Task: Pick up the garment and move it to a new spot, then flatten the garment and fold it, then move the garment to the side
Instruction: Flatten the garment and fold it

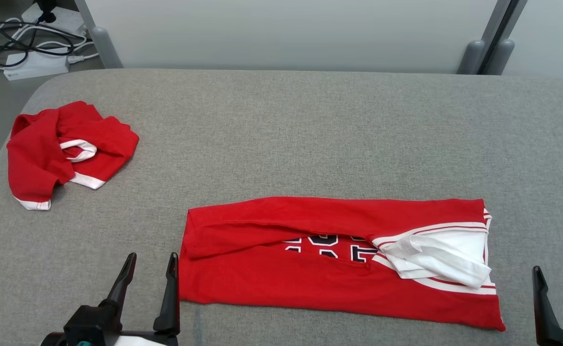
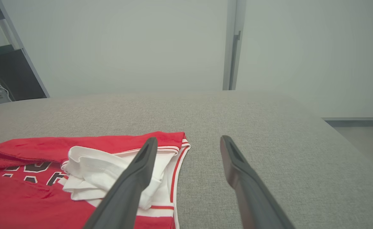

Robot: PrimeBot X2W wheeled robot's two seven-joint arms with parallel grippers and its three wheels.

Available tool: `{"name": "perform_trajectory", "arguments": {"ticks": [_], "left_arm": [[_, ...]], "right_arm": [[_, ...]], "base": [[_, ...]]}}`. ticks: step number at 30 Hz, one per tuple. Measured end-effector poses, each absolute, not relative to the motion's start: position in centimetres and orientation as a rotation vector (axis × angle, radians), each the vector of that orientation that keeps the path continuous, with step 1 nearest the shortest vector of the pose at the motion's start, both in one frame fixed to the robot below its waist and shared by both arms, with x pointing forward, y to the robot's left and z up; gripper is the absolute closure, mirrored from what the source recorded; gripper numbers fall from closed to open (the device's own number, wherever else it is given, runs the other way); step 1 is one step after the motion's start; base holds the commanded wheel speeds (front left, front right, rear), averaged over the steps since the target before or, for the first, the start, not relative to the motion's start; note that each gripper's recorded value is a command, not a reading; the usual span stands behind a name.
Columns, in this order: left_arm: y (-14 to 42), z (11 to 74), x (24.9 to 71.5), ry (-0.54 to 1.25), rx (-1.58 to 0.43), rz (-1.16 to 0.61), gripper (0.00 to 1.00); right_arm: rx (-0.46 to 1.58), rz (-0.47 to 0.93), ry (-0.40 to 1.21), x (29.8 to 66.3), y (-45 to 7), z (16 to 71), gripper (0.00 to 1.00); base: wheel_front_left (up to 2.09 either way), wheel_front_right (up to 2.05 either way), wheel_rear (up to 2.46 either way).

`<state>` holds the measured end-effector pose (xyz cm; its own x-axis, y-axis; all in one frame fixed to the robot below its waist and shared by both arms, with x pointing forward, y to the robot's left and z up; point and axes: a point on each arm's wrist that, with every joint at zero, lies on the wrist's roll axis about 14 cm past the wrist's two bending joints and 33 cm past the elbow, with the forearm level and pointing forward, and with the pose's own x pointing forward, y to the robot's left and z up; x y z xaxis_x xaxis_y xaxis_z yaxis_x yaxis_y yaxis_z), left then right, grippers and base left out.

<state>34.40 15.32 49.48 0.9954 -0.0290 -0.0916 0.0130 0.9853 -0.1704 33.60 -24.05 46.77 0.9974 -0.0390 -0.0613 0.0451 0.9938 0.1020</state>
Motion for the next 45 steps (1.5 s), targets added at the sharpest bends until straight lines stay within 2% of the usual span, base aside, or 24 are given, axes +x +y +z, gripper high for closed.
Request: {"name": "perform_trajectory", "arguments": {"ticks": [12,17,21,30,39,40,41,42,43,45], "left_arm": [[15.4,49.0,34.7,0.11,-0.177,-0.02,0.0],[15.2,49.1,35.2,0.107,-0.183,-0.027,0.0],[15.1,49.2,35.5,0.102,-0.196,-0.027,0.0],[15.8,47.8,36.1,0.127,-0.221,0.015,0.0],[16.3,47.2,36.0,0.134,-0.225,0.035,0.0],[16.3,47.2,36.0,0.135,-0.225,0.036,0.0],[16.3,47.2,36.0,0.131,-0.226,0.035,0.0],[16.2,47.3,36.1,0.125,-0.228,0.031,0.0],[16.2,47.3,36.1,0.126,-0.226,0.031,0.0],[16.1,47.3,36.2,0.124,-0.227,0.025,0.0]], "right_arm": [[0.106,-0.043,0.09,33.3,-23.5,45.8,0.0],[0.125,-0.031,0.137,34.9,-23.7,44.7,0.0],[0.137,0.019,0.223,37.0,-23.0,42.7,0.0],[0.196,0.092,0.454,38.6,-20.4,36.5,0.0],[0.262,0.12,0.533,39.1,-19.2,35.3,0.0],[0.267,0.123,0.545,39.1,-19.3,35.2,0.2],[0.25,0.136,0.549,39.0,-19.3,35.3,0.63],[0.255,0.136,0.559,38.9,-19.4,35.2,0.71],[0.254,0.139,0.561,39.0,-19.4,35.3,1.0],[0.253,0.151,0.575,38.7,-19.2,35.2,1.0]], "base": [[0.0,0.0,0.0],[0.0,0.0,0.0],[0.0,0.0,0.0],[0.0,0.0,0.0],[0.0,0.0,0.0],[0.0,0.0,0.0],[0.0,0.0,0.0],[0.0,0.0,0.0],[0.0,0.0,0.0],[0.0,0.0,0.0]]}}
